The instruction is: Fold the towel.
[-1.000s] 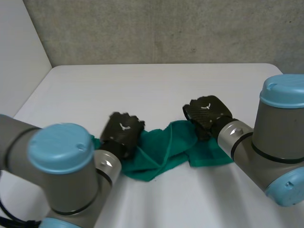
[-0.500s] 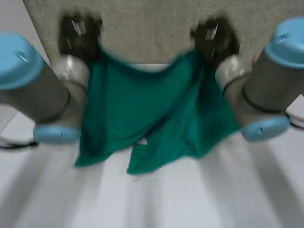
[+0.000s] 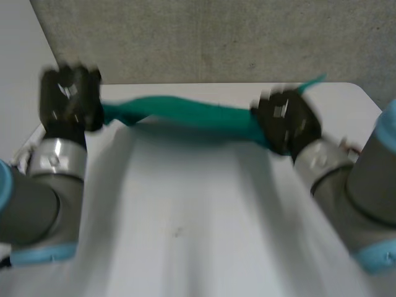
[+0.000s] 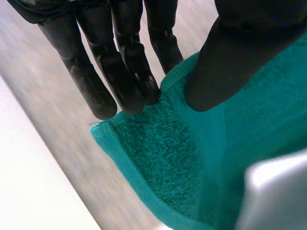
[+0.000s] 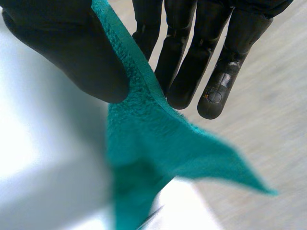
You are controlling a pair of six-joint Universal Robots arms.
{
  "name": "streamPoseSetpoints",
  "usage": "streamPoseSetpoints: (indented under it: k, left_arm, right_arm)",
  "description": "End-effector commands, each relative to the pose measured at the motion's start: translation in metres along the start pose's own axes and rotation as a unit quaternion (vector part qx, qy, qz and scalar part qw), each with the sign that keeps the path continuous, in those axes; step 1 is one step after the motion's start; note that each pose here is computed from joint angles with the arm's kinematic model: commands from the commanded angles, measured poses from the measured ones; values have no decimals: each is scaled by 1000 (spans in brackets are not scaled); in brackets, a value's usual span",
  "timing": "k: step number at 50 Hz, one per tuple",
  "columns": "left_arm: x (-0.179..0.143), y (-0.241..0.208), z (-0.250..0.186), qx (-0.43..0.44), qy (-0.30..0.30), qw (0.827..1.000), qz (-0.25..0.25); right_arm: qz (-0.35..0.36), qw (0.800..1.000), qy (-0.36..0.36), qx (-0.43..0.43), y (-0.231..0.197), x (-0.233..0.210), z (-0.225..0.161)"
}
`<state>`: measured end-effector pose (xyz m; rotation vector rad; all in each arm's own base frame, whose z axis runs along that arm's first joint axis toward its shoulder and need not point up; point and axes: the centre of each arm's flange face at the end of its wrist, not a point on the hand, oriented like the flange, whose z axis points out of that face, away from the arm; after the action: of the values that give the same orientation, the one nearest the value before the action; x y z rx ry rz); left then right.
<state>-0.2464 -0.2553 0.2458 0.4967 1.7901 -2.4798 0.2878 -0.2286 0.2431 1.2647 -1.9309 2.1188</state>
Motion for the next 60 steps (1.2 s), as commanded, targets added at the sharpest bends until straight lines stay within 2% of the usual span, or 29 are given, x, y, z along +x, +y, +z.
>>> streamPoseSetpoints:
  k: [1,8,12,17,22,26,30,37,42,44,49,56,60]
  left_arm:
    - [17,60,-32,-108,44,993,15]
    - [15,62,-35,-127,48,991,18]
    - [12,53,-35,-117,43,992,16]
    - [11,49,-38,-118,46,992,16]
    - [10,47,-40,-123,48,991,17]
    - [10,44,-40,-121,49,991,15]
    - [8,40,-38,-115,47,992,15]
    - [6,35,-35,-107,43,993,13]
    - [7,27,-29,-95,42,995,12]
    - [7,21,-24,-91,42,995,11]
    - [11,5,-18,-87,53,995,7]
    - [17,-17,-13,-67,64,996,-8]
    - [16,-44,-9,-37,64,997,-24]
  right_arm:
    - [21,991,-76,-111,60,-43,-11]
    - [82,988,-62,-112,61,-34,-6]
    - [111,989,-21,-99,58,-2,-1]
    - [123,989,-2,-86,62,30,4]
    - [135,984,-17,-116,74,42,1]
    - [166,972,-37,-163,90,52,-7]
    - [173,970,-45,-162,102,58,-2]
    - [189,961,-76,-187,140,59,17]
    - [206,954,-94,-197,151,47,21]
    - [210,952,-96,-198,152,45,21]
    - [282,937,-81,-190,151,43,27]
    - [309,932,-82,-170,144,34,33]
    - [310,932,-88,-164,144,25,39]
